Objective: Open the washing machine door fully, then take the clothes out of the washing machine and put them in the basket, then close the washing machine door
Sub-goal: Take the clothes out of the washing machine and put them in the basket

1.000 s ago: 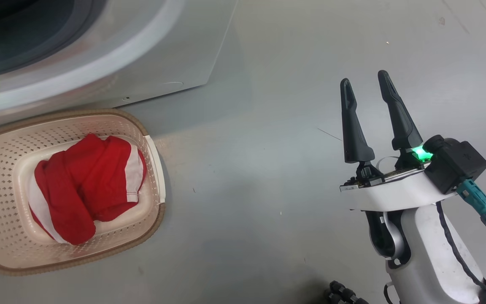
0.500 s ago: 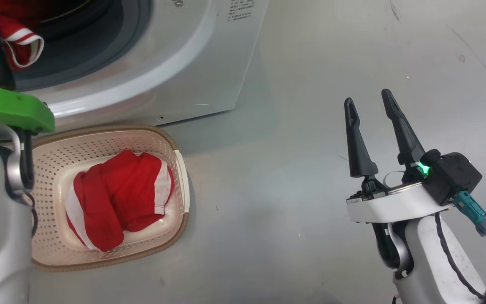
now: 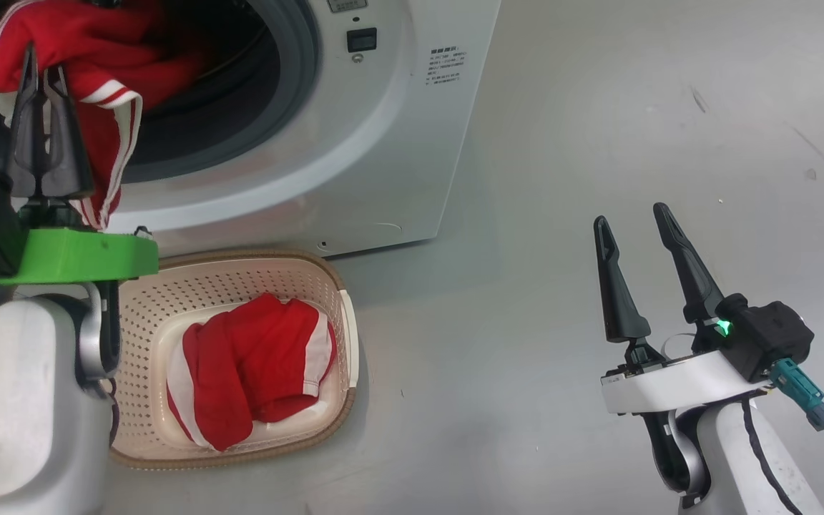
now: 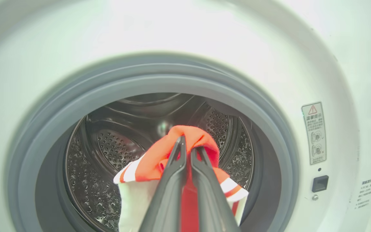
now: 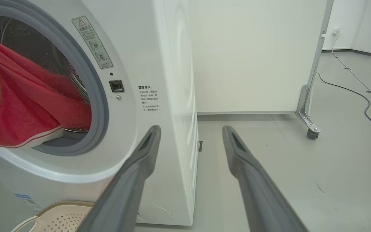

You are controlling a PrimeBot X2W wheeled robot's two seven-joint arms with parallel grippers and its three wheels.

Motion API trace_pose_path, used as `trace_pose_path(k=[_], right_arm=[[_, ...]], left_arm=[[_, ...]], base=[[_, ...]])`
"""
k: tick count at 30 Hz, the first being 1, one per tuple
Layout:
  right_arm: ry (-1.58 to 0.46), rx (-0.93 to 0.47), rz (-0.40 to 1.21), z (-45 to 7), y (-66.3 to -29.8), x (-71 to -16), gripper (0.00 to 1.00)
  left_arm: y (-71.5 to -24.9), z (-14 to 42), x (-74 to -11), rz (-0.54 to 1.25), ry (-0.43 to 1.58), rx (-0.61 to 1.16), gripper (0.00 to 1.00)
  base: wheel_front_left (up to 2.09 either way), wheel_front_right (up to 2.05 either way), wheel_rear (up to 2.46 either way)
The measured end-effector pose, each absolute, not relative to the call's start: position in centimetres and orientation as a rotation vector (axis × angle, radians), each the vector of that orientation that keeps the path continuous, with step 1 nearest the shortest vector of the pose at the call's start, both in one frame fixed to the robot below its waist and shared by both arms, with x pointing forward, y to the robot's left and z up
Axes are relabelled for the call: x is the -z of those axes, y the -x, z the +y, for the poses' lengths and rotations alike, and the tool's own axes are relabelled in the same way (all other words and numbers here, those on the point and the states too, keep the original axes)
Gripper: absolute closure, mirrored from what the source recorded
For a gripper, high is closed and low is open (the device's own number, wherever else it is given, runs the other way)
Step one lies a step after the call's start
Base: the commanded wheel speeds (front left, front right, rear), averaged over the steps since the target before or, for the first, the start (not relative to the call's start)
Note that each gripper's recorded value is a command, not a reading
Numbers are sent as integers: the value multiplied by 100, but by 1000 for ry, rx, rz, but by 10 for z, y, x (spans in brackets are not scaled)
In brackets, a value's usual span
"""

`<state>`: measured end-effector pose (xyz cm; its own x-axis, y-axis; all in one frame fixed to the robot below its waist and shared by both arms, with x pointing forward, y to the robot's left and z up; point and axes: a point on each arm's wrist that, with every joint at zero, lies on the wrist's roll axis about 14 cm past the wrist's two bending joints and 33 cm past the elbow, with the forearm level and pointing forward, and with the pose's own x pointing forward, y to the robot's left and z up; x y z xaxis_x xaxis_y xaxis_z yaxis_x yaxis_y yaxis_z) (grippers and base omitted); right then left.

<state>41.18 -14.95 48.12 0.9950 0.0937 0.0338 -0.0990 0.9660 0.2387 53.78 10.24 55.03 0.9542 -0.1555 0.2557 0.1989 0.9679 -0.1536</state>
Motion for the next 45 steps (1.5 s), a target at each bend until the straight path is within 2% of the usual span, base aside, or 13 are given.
trace_pose_path(k=[14, 23, 32, 45], right_arm=[[-241, -131, -64, -139, -394, -500, 0], [-249, -162, -77, -129, -386, -506, 0], [-251, -182, -77, -123, -386, -506, 0], [-252, -190, -58, -121, -389, -499, 0]], left_arm=[[-489, 118, -613, -408, 179, 146, 100], [-461, 130, -619, -428, 188, 110, 100], [-446, 133, -577, -302, 202, 83, 100], [-427, 120, -475, 19, 232, 82, 100]], base=[[0, 0, 0], [0, 0, 0], [0, 0, 0], [0, 0, 0]])
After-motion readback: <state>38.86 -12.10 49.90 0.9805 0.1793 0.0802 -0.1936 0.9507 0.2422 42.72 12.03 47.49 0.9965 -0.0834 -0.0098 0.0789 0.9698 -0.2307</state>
